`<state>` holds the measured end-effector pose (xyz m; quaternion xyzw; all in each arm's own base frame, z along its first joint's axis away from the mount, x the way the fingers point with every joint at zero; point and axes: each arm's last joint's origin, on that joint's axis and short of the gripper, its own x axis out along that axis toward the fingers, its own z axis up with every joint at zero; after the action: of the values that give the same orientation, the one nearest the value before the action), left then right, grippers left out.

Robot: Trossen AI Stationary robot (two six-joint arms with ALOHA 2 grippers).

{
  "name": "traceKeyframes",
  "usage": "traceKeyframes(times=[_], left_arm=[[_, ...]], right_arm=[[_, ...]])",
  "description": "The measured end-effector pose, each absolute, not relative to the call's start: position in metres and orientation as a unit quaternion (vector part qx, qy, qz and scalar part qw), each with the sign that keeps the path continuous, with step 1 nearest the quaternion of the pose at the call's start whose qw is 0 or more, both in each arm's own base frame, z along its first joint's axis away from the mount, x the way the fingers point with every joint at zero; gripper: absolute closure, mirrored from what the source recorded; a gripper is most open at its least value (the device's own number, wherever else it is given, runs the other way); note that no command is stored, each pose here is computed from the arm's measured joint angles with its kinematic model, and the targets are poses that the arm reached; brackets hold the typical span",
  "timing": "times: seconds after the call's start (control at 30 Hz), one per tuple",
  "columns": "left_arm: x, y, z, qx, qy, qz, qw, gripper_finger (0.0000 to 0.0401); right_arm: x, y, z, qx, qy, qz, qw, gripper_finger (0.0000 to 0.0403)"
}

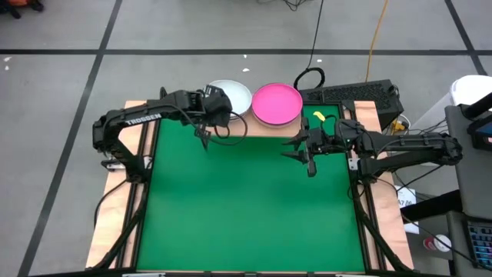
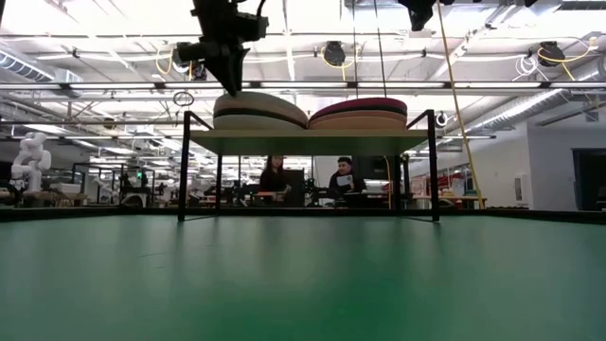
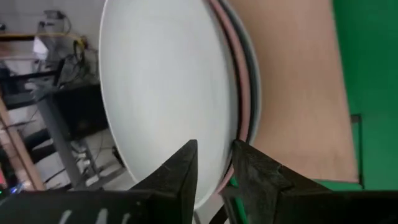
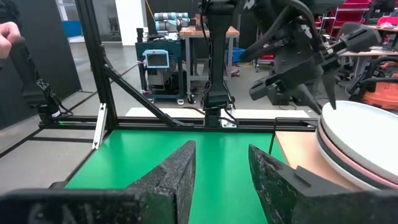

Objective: Place and stack plates onto a shelf
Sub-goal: Stack the white plate on top of the light orange plate on the shelf, then return to Home Position

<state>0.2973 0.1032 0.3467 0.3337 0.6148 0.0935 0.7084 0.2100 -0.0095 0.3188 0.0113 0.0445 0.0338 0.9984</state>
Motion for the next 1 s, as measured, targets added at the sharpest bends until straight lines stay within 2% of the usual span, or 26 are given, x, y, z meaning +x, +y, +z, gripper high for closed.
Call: traceKeyframes(times=[0.17, 0.4, 0.53, 0.67, 0.8, 0.9, 1.0], left_arm=[[0.295, 0.097, 0.366, 0.341, 0.595, 0.110, 0.720, 0.0293], [0.282, 0.074, 0.407, 0.334, 0.525, 0.139, 0.770, 0.0293], [0.255, 0.055, 0.436, 0.287, 0.443, 0.136, 0.838, 0.0298], [0.211, 0.039, 0.457, 0.210, 0.351, 0.127, 0.903, 0.0339], [0.179, 0.024, 0.449, 0.164, 0.268, 0.102, 0.944, 0.0392], [0.165, 0.015, 0.428, 0.146, 0.222, 0.090, 0.960, 0.0395], [0.156, 0.008, 0.404, 0.140, 0.161, 0.083, 0.974, 0.0396]], right_arm=[[0.210, -0.010, 0.319, 0.009, 0.044, 0.034, 0.998, 0.0273], [0.205, -0.009, 0.322, -0.020, 0.037, 0.035, 0.999, 0.0273], [0.193, -0.008, 0.329, -0.035, 0.023, 0.035, 0.999, 0.0273], [0.170, -0.008, 0.337, -0.054, 0.013, 0.022, 0.998, 0.0273], [0.148, -0.009, 0.343, -0.065, 0.010, -0.012, 0.998, 0.0273], [0.136, -0.008, 0.342, -0.071, 0.020, -0.018, 0.997, 0.0280], [0.126, -0.007, 0.338, -0.070, 0.041, -0.016, 0.997, 0.0308]])
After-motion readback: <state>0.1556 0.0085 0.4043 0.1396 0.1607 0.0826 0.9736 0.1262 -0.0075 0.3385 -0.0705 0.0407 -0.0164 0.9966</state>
